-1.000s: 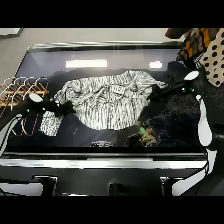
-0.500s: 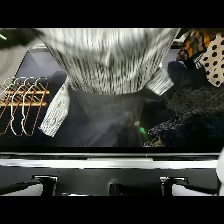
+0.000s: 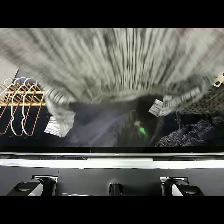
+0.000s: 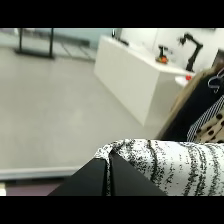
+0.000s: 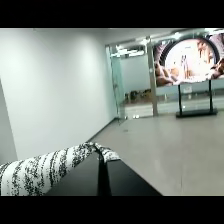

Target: Fold the clothes and pants, and hang the long-sleeved shirts on hangers.

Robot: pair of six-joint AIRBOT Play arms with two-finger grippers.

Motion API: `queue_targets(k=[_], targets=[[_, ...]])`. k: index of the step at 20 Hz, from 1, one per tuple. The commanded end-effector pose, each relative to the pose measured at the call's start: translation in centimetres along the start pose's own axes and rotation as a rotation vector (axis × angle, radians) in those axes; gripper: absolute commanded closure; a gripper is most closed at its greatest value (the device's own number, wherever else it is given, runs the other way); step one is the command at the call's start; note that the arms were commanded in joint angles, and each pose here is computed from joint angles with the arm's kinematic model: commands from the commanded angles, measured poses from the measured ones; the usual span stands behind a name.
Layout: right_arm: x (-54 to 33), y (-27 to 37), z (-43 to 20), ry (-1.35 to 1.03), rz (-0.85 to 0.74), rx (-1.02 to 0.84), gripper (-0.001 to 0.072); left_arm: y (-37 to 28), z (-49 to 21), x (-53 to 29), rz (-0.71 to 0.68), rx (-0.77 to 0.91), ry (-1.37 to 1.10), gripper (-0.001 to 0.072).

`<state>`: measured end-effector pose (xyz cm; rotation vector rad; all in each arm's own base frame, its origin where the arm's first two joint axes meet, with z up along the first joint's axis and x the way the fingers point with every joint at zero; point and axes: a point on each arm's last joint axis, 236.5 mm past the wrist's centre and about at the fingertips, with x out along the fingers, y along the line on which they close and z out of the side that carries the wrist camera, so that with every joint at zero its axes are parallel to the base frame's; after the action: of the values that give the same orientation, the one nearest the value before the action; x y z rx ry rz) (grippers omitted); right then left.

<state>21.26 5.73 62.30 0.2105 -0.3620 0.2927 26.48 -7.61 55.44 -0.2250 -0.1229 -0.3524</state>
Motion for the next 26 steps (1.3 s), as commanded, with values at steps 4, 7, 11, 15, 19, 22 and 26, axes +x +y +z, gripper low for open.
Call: queue_targets(k=[4,7,11,15,19,22,26], targets=[[0.6,-1.9,0.1,-0.014,-0.065,0.061,0.068,0.4,1.2,-2.1,0.054,0.032,-0.04,0.0689],[7.1,-4.9,-7.3,0.166,-0.052,0.196,0.068,3.3,-2.2,3.0,0.078,-0.02,0.062,0.0689],[15.7,-10.6,-22.5,0.451,-0.069,0.411,0.068,10.2,-12.8,13.4,0.142,-0.107,0.307,0.0689],[20.5,-14.7,-40.8,0.689,-0.121,0.534,0.068,17.6,-30.6,22.4,0.205,-0.235,0.612,0.0689],[23.0,-15.5,-55.3,0.792,-0.162,0.541,0.068,20.8,-46.5,26.1,0.234,-0.288,0.816,0.0689],[22.7,-15.3,-63.3,0.863,-0.188,0.552,0.068,21.0,-54.5,25.9,0.247,-0.345,0.939,0.0689],[20.2,-13.4,-68.8,1.012,-0.173,0.572,0.067,19.2,-59.1,24.2,0.266,-0.503,1.071,0.0596]])
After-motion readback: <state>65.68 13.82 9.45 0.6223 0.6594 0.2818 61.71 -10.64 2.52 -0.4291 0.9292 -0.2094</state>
